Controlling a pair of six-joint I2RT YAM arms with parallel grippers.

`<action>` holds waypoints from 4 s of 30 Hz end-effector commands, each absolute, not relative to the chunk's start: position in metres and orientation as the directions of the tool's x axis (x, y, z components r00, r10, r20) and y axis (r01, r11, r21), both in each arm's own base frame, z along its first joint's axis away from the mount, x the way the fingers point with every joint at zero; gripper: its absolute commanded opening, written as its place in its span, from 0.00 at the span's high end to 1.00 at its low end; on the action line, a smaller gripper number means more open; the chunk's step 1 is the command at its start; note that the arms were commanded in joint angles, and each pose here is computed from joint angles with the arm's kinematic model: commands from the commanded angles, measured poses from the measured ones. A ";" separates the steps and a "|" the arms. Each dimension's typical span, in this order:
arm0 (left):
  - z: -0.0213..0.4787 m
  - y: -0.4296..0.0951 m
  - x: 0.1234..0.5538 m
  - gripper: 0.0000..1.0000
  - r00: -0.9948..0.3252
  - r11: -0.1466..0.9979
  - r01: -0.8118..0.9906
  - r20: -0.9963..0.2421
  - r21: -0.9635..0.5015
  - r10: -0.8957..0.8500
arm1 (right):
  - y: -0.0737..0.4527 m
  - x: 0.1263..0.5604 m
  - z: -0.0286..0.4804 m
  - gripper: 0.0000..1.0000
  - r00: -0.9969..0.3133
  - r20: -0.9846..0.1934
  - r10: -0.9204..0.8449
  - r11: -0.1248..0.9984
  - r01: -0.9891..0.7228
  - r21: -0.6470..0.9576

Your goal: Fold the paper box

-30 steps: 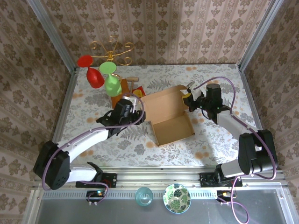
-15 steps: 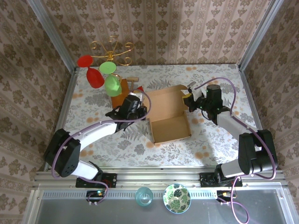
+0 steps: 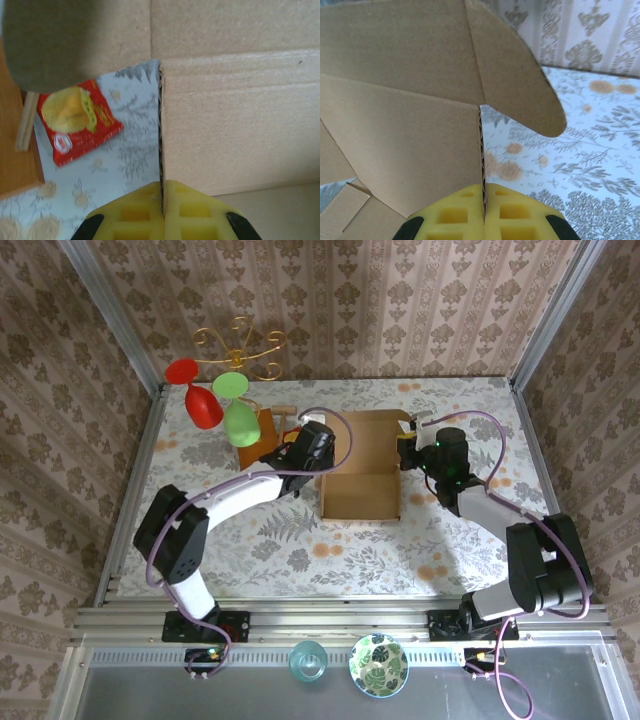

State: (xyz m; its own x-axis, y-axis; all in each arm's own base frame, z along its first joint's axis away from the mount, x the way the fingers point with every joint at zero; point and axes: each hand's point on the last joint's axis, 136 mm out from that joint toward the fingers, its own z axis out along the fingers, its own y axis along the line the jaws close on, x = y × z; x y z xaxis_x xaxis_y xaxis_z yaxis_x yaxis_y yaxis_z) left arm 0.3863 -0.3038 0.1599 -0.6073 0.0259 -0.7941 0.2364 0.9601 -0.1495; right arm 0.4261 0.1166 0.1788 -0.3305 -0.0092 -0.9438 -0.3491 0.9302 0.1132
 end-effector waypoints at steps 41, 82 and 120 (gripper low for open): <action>0.130 -0.350 0.376 1.00 -0.281 0.873 0.417 -0.949 -0.253 -0.141 | 0.090 0.417 0.146 0.76 -0.261 -0.912 0.316 0.939 -0.053 0.340; 0.089 -0.362 0.349 1.00 -0.298 0.894 0.445 -0.950 -0.049 0.096 | 0.095 0.333 0.238 0.49 -0.158 -0.001 0.987 0.092 0.567 0.818; 0.152 -0.333 0.292 0.59 -0.461 0.823 0.460 -0.882 -0.334 -0.100 | 0.125 0.358 0.120 0.96 -0.069 0.183 0.981 -0.063 0.775 0.629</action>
